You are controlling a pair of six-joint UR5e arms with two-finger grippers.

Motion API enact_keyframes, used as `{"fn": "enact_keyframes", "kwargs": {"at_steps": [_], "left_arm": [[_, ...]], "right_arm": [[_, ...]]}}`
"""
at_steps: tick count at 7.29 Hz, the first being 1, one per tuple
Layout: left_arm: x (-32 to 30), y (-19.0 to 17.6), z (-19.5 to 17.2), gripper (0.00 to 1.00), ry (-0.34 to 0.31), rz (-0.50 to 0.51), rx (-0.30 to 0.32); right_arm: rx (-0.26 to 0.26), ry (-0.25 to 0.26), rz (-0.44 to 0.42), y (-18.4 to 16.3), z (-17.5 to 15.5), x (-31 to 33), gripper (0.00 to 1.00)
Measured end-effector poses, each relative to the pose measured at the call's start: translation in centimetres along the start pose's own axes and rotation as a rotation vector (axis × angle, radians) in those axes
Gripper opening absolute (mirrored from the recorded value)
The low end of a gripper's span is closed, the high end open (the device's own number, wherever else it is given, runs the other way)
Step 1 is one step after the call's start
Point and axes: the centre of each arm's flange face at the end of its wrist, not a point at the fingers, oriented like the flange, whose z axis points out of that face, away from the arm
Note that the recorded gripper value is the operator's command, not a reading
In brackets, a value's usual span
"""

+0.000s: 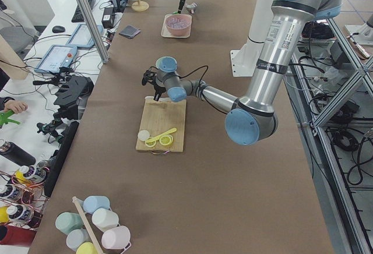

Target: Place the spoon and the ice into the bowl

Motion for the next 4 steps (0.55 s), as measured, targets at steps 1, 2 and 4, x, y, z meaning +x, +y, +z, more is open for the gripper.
{"fn": "enact_keyframes", "kwargs": {"at_steps": [1,2,4], "left_arm": [[2.0,-0.8,-1.4,0.00,0.035,-0.083,0.026],[4.7,-1.7,-2.4,0.00,0.069,-0.182,0.055],[11.3,-1.5,-2.1,0.00,0.110,-0.325,0.128]], "right_arm": [[-0.002,0.001,-0.002,0.0,0.3,0.0,1.00],[-0.003,-0.001,-0.007,-0.1,0.5,-0.2,1.00],[0.011,-0.037,-0.021,-1.0,0.8,-2.0,1.00]]}}
